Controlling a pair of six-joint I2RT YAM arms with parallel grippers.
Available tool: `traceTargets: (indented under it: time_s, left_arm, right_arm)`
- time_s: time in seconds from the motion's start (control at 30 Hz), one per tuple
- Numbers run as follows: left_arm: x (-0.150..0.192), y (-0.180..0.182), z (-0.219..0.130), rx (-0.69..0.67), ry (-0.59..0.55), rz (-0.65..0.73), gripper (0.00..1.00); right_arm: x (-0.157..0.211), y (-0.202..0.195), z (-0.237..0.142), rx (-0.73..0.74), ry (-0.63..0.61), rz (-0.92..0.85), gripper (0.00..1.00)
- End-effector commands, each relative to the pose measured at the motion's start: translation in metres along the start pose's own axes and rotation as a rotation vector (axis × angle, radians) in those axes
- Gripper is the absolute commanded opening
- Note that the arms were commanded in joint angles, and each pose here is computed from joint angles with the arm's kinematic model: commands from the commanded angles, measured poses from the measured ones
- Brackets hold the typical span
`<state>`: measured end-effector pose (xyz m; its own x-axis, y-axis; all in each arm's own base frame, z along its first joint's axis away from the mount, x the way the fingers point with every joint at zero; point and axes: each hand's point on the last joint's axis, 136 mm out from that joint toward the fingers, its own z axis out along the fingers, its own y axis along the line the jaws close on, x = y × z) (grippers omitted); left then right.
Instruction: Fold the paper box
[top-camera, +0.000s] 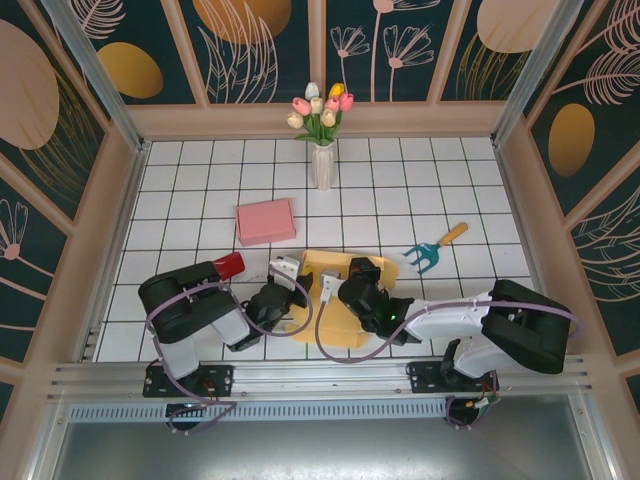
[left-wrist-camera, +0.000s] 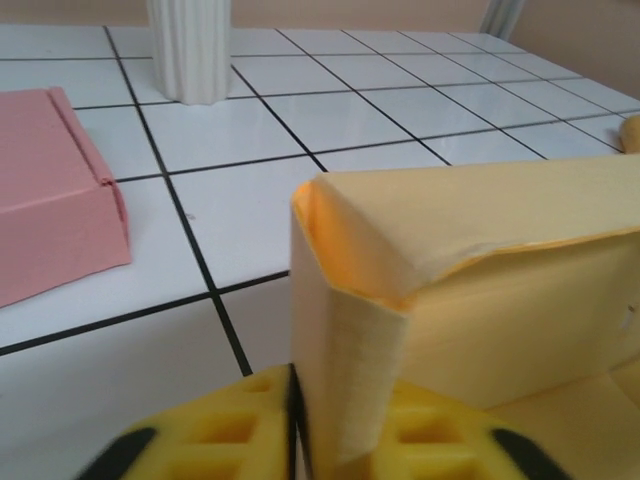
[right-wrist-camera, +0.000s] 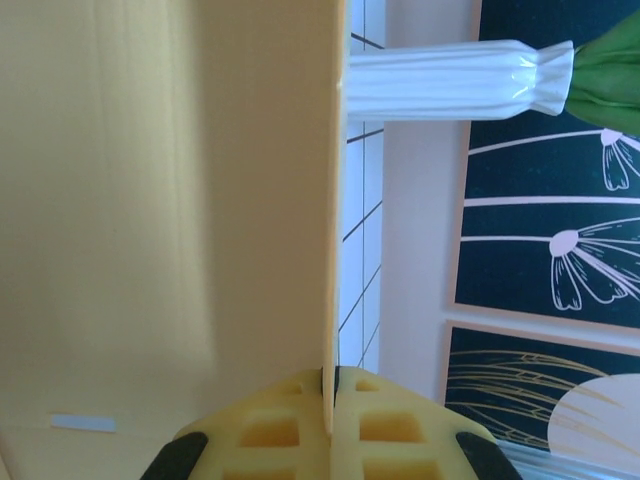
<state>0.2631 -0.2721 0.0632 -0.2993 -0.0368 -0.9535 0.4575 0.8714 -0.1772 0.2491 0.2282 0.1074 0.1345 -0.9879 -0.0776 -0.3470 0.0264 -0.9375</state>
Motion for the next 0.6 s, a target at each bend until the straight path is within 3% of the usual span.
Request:
traceTargets:
  time_s: [0.0,0.03,0.17,0.4,0.47,0.57]
  left_arm:
    - [-0.017,0.008,0.007,-0.077,-0.078,-0.015,0.06]
    - [-0.016,0.011,0.008,-0.102,-0.078,-0.014,0.01]
    - [-0.012,0.029,0.009,-0.25,-0.079,0.005,0.0]
    - [-0.01,0.027,0.008,-0.226,-0.079,0.027,0.0]
    - [-0.01,0.025,0.009,-0.221,-0.08,0.04,0.0]
    - [-0.01,0.027,0.008,-0.226,-0.086,0.049,0.0]
  right_arm:
    - [0.008,0.032,-0.004,-0.091,0.009,-0.039,0.0]
    - [0.008,0.032,-0.004,-0.093,0.012,-0.036,0.0]
    - [0.009,0.028,-0.004,-0.087,0.024,-0.007,0.0]
    - [-0.001,0.023,-0.006,-0.102,-0.011,0.084,0.0]
    - [-0.007,0.022,-0.008,-0.126,-0.049,0.135,0.09]
    - [-0.014,0.015,-0.011,-0.146,-0.096,0.201,0.12]
